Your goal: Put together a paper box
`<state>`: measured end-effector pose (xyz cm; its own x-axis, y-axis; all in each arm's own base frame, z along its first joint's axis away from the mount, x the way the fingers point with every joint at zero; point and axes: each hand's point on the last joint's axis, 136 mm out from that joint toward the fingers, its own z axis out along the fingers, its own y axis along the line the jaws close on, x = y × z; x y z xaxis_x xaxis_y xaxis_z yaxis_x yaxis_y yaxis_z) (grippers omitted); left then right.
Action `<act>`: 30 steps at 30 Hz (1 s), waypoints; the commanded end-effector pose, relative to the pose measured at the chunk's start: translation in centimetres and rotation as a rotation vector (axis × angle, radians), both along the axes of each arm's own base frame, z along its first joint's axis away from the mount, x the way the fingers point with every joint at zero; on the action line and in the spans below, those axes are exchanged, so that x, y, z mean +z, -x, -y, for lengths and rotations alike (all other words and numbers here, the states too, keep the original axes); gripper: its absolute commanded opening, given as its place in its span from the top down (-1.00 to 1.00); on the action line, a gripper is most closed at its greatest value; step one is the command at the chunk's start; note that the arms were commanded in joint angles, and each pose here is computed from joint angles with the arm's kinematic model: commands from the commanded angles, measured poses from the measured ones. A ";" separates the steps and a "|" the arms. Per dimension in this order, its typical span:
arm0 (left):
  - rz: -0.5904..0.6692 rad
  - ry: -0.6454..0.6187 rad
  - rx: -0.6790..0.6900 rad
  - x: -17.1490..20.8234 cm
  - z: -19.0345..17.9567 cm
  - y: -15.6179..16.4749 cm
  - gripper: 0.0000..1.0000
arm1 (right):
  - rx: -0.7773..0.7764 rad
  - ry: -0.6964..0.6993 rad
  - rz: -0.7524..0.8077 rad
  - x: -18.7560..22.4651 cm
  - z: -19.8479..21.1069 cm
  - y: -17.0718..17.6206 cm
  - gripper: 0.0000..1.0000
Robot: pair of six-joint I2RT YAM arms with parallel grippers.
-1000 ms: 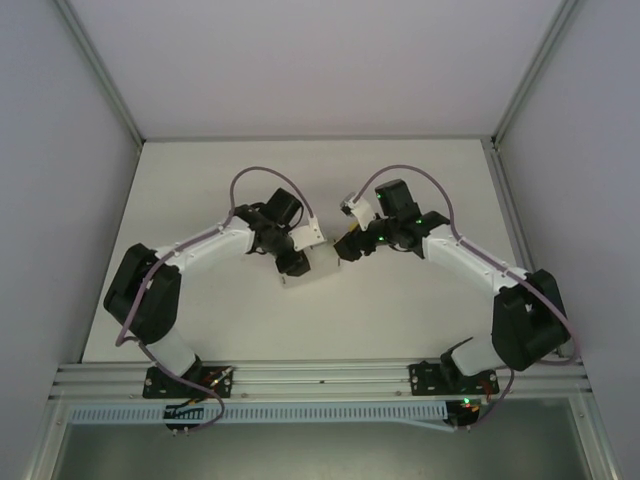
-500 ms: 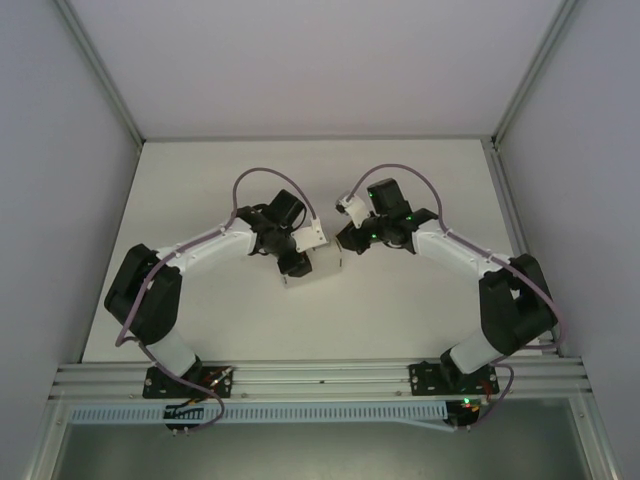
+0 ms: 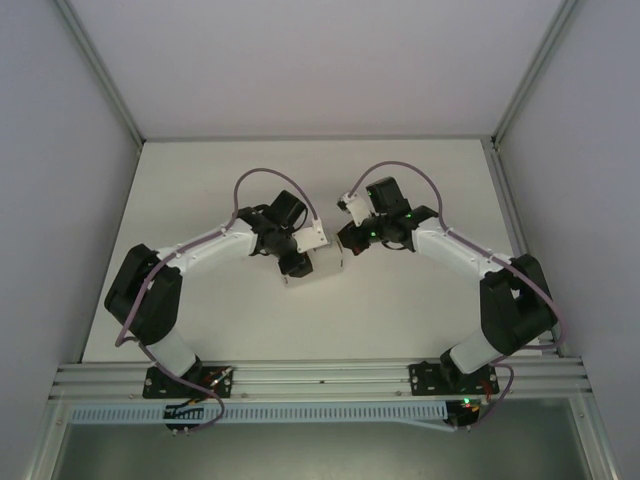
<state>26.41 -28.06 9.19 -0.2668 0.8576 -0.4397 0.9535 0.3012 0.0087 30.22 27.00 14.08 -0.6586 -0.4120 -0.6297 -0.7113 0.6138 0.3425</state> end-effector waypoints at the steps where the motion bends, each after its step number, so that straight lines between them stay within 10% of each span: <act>1: 0.011 -0.029 0.017 -0.9 -0.3 -0.3 0.35 | -0.010 -0.182 -0.128 3.9 -2.3 1.4 1.00; 14: 0.019 -0.030 0.024 -1.2 -0.2 -0.6 0.36 | -0.132 -0.275 -0.320 2.6 -2.8 2.4 1.00; 30: 0.030 -0.032 0.033 -1.2 -0.1 -1.1 0.35 | -0.121 -0.164 -0.133 -4.3 -0.5 4.6 0.96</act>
